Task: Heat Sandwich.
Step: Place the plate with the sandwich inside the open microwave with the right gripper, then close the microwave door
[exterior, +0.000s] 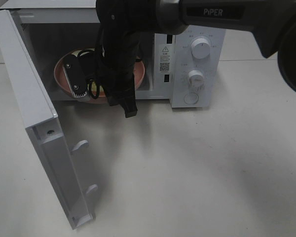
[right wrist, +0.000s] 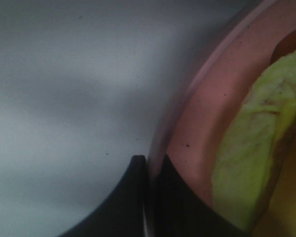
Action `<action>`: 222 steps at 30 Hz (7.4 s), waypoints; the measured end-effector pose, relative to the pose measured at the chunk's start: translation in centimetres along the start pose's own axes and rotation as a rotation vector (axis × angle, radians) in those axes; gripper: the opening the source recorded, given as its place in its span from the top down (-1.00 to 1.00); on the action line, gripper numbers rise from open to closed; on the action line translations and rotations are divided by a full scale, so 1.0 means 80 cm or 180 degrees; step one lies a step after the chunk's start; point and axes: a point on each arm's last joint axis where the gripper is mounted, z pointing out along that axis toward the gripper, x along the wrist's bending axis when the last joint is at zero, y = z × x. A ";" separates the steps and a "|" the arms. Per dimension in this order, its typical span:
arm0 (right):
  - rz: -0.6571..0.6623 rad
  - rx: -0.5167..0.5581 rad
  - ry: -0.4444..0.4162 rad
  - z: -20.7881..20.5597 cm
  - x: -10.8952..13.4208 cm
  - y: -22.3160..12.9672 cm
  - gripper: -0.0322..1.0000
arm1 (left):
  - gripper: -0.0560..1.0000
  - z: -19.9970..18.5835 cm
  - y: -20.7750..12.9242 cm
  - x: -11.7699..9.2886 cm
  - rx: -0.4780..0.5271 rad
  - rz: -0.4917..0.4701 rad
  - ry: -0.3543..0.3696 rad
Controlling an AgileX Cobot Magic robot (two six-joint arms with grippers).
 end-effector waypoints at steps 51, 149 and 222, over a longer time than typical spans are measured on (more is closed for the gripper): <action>0.0554 -0.0158 -0.0504 0.027 -0.053 -0.016 0.45 | -0.95 0.000 0.000 0.001 0.0000 0.0017 0.0031; 0.3104 -0.0361 -0.0467 -0.204 0.260 -0.128 -0.53 | -0.95 0.000 0.000 0.001 0.0001 0.0021 0.0039; 0.5723 -0.1140 -0.2646 -0.303 0.520 -0.199 -0.53 | -0.95 0.000 0.000 0.002 0.0001 0.0023 0.0042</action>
